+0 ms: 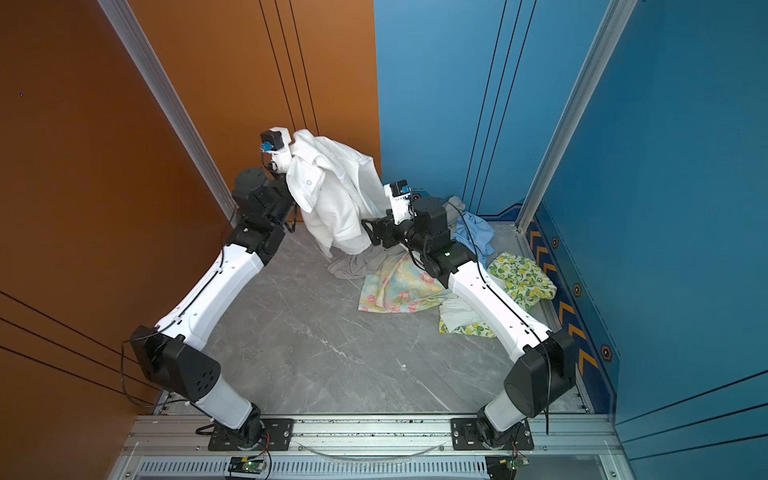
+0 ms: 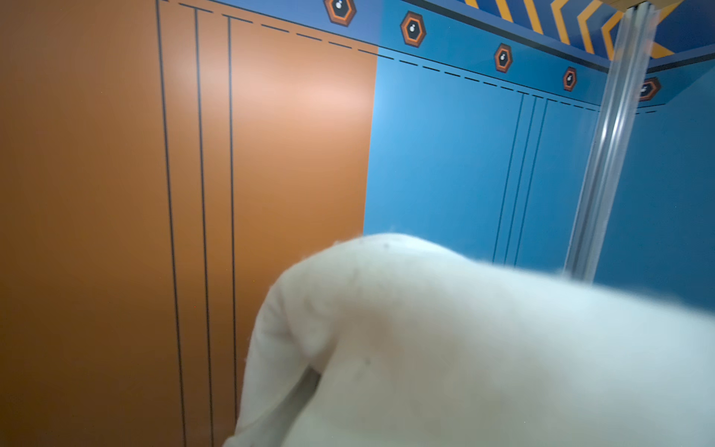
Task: Pick out a specific cloth from the pile
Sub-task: 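Carry the white shirt with the left gripper toward the table corner nearest it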
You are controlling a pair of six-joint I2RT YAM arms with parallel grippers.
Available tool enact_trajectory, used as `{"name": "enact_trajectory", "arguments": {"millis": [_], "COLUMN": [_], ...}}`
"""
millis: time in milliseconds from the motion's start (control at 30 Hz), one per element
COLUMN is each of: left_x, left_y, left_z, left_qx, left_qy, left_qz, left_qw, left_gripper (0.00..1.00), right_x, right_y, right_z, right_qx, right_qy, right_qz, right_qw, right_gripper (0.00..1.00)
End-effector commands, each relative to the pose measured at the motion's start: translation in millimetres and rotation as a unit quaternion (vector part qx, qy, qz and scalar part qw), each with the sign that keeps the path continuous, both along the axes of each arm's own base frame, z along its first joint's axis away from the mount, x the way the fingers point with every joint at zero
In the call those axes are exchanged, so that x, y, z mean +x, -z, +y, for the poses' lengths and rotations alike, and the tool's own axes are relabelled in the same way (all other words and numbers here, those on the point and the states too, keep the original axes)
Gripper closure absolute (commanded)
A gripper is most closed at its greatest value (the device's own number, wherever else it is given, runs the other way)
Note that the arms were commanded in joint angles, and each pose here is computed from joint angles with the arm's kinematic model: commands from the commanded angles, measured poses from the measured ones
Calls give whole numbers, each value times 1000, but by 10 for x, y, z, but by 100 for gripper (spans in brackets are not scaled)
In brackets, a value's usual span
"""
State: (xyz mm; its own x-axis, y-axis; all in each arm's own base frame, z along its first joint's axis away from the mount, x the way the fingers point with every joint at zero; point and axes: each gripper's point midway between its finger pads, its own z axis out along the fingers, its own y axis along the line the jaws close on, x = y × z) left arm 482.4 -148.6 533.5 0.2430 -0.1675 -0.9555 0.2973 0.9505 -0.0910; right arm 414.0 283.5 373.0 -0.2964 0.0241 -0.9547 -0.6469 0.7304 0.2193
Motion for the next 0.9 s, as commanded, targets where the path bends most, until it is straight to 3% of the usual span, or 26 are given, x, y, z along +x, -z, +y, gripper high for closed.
{"name": "enact_trajectory", "arguments": {"millis": [0,300,533,867], "left_x": [-135,-481,-794,-1321], "left_y": [-204,-365,-406,-186], "left_z": [440,1303,1700,2315], "left_qx": [3,-8,-14,-22], "left_qy": [-63,-165,-209,-309], "left_qz": [8,29,40,83], "left_qw": [998,986,977,947], "left_gripper": [100,100,100,100], "right_x": [-8,9,15,17], "right_y": [93,302,386,509], "right_z": [-108,-87,15,328], "right_qx": [-25,-37,-33,-27], "right_qy": [14,12,1,-31], "right_qz": [-3,11,20,33], "right_qw": [1000,999,999,999], "right_gripper": [15,15,15,15]}}
